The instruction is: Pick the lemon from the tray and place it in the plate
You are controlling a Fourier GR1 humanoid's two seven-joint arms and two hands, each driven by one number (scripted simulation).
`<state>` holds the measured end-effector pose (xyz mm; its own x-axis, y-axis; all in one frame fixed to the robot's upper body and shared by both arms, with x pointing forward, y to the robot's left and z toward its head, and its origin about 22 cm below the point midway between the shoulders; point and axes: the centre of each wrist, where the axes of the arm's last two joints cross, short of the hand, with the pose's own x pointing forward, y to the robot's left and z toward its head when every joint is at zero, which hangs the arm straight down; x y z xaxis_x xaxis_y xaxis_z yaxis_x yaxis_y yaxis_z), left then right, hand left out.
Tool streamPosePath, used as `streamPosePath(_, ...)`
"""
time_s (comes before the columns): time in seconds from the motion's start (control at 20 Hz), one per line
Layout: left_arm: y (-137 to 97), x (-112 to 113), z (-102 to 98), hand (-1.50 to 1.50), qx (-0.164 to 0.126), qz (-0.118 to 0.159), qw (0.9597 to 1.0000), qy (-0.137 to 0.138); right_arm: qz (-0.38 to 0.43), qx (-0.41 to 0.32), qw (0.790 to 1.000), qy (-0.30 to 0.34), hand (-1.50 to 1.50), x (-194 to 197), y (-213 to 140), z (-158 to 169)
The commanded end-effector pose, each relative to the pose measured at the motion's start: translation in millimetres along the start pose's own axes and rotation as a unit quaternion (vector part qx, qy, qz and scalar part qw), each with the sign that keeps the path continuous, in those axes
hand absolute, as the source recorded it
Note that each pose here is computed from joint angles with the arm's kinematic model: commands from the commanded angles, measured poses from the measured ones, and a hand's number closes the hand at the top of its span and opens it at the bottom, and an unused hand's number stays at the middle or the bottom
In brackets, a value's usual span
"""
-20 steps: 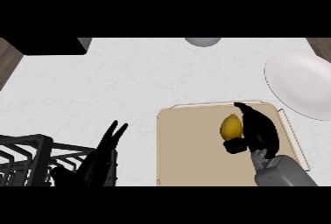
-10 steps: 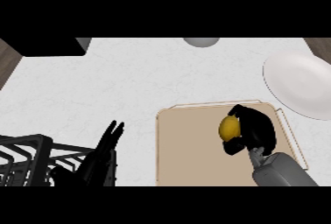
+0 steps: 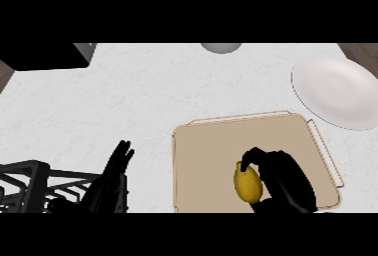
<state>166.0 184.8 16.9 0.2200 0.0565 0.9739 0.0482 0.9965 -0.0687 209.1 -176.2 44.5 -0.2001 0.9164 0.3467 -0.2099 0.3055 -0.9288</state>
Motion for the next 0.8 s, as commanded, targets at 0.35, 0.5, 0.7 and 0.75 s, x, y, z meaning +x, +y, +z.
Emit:
streamPosePath(0.35,44.2,-16.8,-24.3,0.0,0.079,-0.022,0.9946,0.063,-0.126,-0.208,0.963,-0.114,1.5,-11.1,-57.4,57.6)
streamPosePath(0.5,52.7,-20.1,-11.0,0.0,0.058,-0.013,0.9959,0.068,-0.18,-0.239,0.952,-0.061,1.5,-29.3,-58.8,58.3)
streamPosePath(0.7,47.1,-12.2,-21.0,0.0,0.063,-0.014,0.9961,0.06,-0.214,-0.264,0.94,-0.024,1.5,-58.2,-64.4,59.8)
streamPosePath(0.75,43.0,-12.1,-24.7,0.0,0.063,-0.021,0.9959,0.062,-0.231,-0.279,0.932,-0.029,1.5,-60.1,-72.8,60.9)
